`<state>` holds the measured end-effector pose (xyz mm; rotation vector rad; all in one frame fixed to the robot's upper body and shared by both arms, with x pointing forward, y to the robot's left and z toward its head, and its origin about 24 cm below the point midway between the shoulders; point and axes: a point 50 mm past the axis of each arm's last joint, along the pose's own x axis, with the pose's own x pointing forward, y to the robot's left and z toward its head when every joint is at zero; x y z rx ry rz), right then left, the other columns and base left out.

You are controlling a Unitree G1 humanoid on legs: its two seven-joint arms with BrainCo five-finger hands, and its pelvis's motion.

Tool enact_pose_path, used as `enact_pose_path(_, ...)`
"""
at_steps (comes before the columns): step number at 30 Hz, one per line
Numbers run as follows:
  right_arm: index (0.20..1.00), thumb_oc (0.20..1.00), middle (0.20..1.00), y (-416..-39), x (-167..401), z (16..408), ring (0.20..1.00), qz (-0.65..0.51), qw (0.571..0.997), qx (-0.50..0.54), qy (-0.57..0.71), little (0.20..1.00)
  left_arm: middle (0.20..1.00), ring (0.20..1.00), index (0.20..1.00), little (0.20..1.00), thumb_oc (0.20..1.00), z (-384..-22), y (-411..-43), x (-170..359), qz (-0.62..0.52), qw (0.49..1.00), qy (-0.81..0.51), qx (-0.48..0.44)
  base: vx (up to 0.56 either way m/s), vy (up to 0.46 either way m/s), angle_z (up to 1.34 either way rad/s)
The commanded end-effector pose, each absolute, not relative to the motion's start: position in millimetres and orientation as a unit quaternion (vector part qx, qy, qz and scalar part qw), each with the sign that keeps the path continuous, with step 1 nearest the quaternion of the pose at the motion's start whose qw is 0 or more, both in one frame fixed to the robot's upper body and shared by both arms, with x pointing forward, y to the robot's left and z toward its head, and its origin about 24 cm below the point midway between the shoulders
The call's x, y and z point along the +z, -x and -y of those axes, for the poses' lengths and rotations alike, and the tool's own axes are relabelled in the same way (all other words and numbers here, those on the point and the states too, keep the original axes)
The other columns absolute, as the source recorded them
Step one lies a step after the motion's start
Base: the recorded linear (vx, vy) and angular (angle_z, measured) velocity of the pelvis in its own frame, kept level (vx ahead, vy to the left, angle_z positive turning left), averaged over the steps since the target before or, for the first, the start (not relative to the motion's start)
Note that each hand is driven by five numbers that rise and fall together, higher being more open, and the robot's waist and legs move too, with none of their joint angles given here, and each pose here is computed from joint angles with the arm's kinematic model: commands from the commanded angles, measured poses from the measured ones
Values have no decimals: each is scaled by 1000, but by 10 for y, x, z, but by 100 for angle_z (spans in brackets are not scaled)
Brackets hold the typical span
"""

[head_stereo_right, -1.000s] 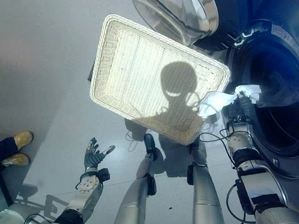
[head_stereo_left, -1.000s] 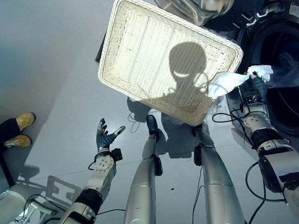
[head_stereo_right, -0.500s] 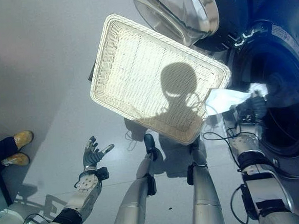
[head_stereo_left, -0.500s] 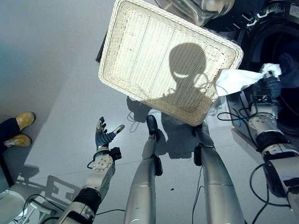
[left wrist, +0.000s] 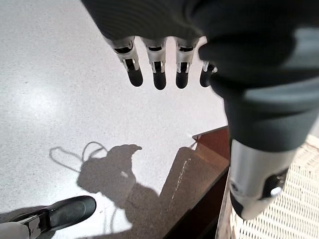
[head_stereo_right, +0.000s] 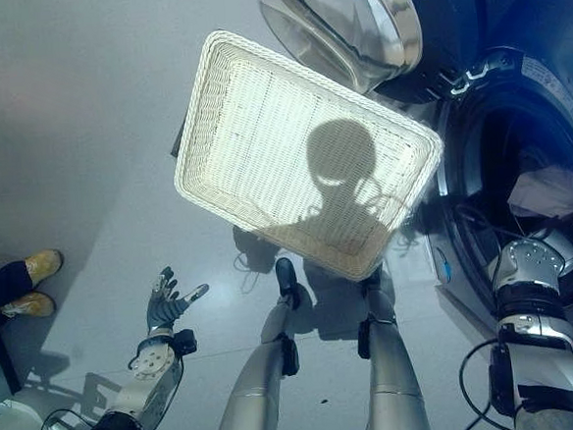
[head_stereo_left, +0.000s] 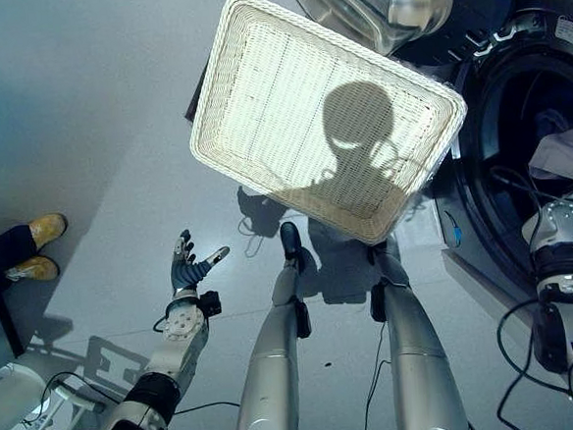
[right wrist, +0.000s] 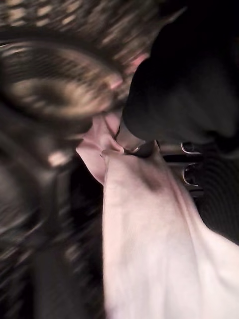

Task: Put the clothes into the washing machine.

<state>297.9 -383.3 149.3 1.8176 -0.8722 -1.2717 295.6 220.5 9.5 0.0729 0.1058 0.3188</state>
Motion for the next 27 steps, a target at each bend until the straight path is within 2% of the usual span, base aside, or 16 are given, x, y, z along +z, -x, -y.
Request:
enact_pose_path(1, 288, 288, 288, -1926, 1193, 4396, 288, 420, 178, -657, -600, 288, 1000, 1000, 1000, 1000, 1000, -2363, -2898, 23, -76, 978, -47, 186, -4, -53, 2)
enact_pose_path(2, 391, 391, 391, -1943, 1168, 4409, 391, 408, 191, -659, -602, 391, 1000, 1000, 1000, 1000, 1000, -2351, -2894, 8, -78, 978, -47, 186, 8, -36, 4)
enact_pose_path(3, 1000, 1000, 1000, -2142, 1058, 4429, 1000, 333, 282, -636, -636, 1000, 1000, 1000, 1000, 1000, 1000, -2324, -2900, -18, -82, 979, -47, 183, 33, -42, 3)
enact_pose_path(4, 1000, 1000, 1000, -2369, 913, 4357, 1000, 251, 366, -600, -665, 1000, 1000, 1000, 1000, 1000, 1000, -2300, -2911, -32, -84, 979, -46, 179, 17, -37, 2)
enact_pose_path(5, 1000, 1000, 1000, -2530, 877, 4279, 1000, 215, 417, -561, -682, 1000, 1000, 1000, 1000, 1000, 1000, -2288, -2918, -35, -84, 979, -45, 178, -2, -15, 5)
enact_pose_path(7, 1000, 1000, 1000, -3164, 871, 3757, 1000, 84, 615, -347, -703, 1000, 1000, 1000, 1000, 1000, 1000, -2280, -2983, 50, -72, 982, -49, 168, -61, -15, 27)
enact_pose_path(8, 1000, 1000, 1000, -3229, 884, 3666, 1000, 72, 640, -310, -700, 1000, 1000, 1000, 1000, 1000, 1000, -2317, -2981, 64, -70, 982, -52, 168, -63, -17, 24)
enact_pose_path(11, 1000, 1000, 1000, -3238, 668, 3485, 1000, 35, 673, -224, -704, 1000, 1000, 1000, 1000, 1000, 1000, -2369, -2966, 53, -67, 982, -55, 165, -38, -15, 6)
enact_pose_path(14, 1000, 1000, 1000, -3243, 628, 3454, 1000, 48, 682, -201, -702, 1000, 1000, 1000, 1000, 1000, 1000, -2360, -2973, 70, -64, 983, -58, 162, -34, -8, 5)
enact_pose_path(19, 1000, 1000, 1000, -3271, 726, 3527, 1000, 100, 684, -222, -688, 1000, 1000, 1000, 1000, 1000, 1000, -2360, -2983, 92, -62, 984, -59, 158, -39, 4, 4)
enact_pose_path(20, 1000, 1000, 1000, -3272, 828, 3602, 1000, 147, 680, -239, -678, 1000, 1000, 1000, 1000, 1000, 1000, -2368, -2976, 90, -65, 984, -58, 158, -48, 42, 5)
enact_pose_path(27, 1000, 1000, 1000, -3272, 877, 3608, 1000, 189, 668, -272, -667, 1000, 1000, 1000, 1000, 1000, 1000, -2329, -2963, 31, -78, 983, -51, 159, -53, 64, 2)
